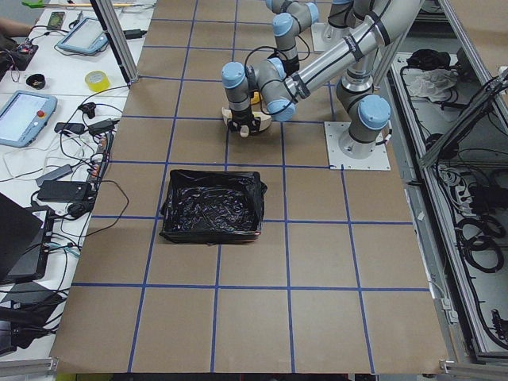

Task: Sweep and dump trash into bin
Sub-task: 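Sweep the yellow object into the dustpan held by the left gripper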

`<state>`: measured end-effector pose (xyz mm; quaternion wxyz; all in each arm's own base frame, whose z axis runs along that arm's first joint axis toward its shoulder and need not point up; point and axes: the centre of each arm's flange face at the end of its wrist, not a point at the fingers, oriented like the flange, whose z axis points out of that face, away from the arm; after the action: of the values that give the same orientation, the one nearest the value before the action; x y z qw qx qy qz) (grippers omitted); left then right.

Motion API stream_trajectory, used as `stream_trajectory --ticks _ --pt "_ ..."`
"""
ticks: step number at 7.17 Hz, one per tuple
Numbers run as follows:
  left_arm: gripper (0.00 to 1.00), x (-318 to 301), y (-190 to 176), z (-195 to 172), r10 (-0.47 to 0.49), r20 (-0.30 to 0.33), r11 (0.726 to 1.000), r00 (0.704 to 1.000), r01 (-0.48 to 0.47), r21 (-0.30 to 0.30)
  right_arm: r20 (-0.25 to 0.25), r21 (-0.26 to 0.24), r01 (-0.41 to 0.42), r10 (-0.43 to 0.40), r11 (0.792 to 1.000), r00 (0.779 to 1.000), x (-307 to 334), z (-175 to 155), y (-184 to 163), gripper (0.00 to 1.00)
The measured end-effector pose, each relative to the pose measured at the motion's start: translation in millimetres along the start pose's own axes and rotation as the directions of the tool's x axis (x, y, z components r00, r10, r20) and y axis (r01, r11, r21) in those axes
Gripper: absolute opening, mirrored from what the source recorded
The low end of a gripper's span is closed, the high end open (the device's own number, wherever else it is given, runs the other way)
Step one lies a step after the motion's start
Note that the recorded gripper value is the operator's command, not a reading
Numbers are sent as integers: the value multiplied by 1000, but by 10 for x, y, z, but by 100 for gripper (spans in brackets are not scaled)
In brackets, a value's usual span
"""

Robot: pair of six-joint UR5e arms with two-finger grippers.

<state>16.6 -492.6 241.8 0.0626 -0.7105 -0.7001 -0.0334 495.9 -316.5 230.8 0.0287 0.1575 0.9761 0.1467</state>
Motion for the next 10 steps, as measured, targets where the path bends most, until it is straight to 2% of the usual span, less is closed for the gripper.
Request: stream_trajectory --ticks 1,3,5,6,7,8,9,10 --pt "0 -1 0 4 -1 -1 1000 1000 1 1 17 10 62 -62 998 998 -245 -47 -66 0" --pt "0 -3 0 3 -2 0 1000 1000 2 1 40 19 210 -210 978 977 -687 -50 -10 0" --pt "0 -29 7 -25 1 7 1000 1000 -1 1 67 31 294 -295 955 953 -998 -94 88 0" --pt "0 -36 9 -22 2 6 1000 1000 -2 3 60 32 312 -314 949 948 -1041 -103 114 0" --pt "0 -47 12 -24 3 8 1000 1000 -3 6 27 27 315 -315 949 949 -1011 -91 122 0" --pt "0 -55 14 -24 4 9 1000 1000 -4 10 -31 22 314 -313 949 949 -933 -95 120 0" --pt "0 -61 16 -25 4 12 1000 1000 -4 14 -87 12 314 -312 949 946 -825 -176 138 0" --pt "0 -70 18 -26 4 13 1000 1000 -4 16 -120 3 310 -307 951 944 -728 -289 162 0"
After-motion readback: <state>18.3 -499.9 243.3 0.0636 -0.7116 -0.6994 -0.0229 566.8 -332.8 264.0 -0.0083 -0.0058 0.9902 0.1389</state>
